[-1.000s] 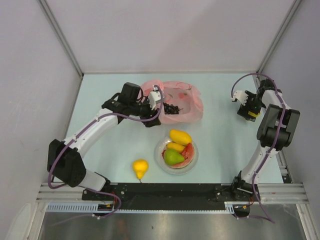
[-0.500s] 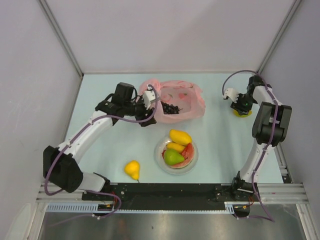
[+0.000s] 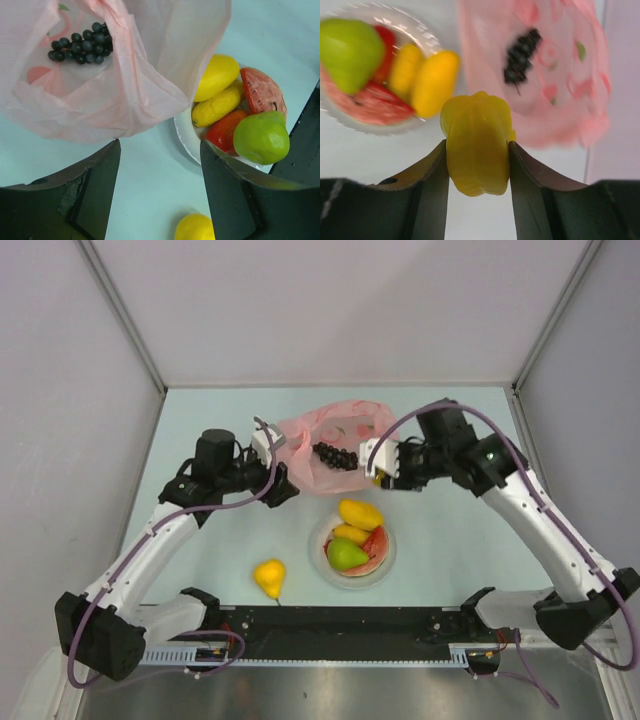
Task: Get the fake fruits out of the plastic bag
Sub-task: Place the fake fruit on the plate.
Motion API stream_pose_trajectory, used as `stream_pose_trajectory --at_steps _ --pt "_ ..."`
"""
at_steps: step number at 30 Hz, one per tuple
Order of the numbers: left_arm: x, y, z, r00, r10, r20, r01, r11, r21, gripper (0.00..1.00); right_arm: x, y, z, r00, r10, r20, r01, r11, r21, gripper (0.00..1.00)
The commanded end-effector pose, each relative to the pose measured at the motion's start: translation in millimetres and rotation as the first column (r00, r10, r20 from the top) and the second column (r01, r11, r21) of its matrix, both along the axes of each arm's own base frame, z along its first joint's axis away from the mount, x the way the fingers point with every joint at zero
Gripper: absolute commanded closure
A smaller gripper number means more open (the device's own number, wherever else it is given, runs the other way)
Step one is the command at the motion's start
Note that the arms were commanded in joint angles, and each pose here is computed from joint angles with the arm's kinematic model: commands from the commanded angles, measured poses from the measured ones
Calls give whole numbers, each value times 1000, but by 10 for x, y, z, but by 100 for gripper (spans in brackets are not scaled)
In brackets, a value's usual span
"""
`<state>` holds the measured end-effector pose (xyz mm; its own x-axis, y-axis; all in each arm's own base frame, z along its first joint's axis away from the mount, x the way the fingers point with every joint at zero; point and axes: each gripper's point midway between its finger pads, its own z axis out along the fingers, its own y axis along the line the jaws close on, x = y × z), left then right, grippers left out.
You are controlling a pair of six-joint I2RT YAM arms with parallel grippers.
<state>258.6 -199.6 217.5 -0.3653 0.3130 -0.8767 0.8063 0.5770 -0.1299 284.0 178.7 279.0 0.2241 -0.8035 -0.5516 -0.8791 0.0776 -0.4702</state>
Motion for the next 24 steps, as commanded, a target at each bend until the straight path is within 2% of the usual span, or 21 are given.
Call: stream_pose_trajectory --at_steps 1,2,5,10,18,24 --pt "152 41 293 995 97 28 -94 990 -109 30 -647 311 -302 981 60 -183 -72 996 -61 68" --pt "140 52 339 994 96 43 -90 989 -118 30 -793 523 -306 975 141 -170 -154 986 -60 68" --pt "138 103 389 992 111 59 -103 986 -133 30 -873 861 -400 959 252 -133 -265 960 -93 68" --pt "107 281 444 984 161 79 -149 978 -146 30 -833 1341 -690 911 394 -117 -408 902 -140 68" --pt "1 451 390 976 204 81 -186 964 -188 29 -658 1861 -904 868 472 -153 -491 862 -125 69" --pt "-95 472 347 979 192 71 -174 963 -206 29 -622 2022 -1146 833 505 -225 -541 828 -144 69"
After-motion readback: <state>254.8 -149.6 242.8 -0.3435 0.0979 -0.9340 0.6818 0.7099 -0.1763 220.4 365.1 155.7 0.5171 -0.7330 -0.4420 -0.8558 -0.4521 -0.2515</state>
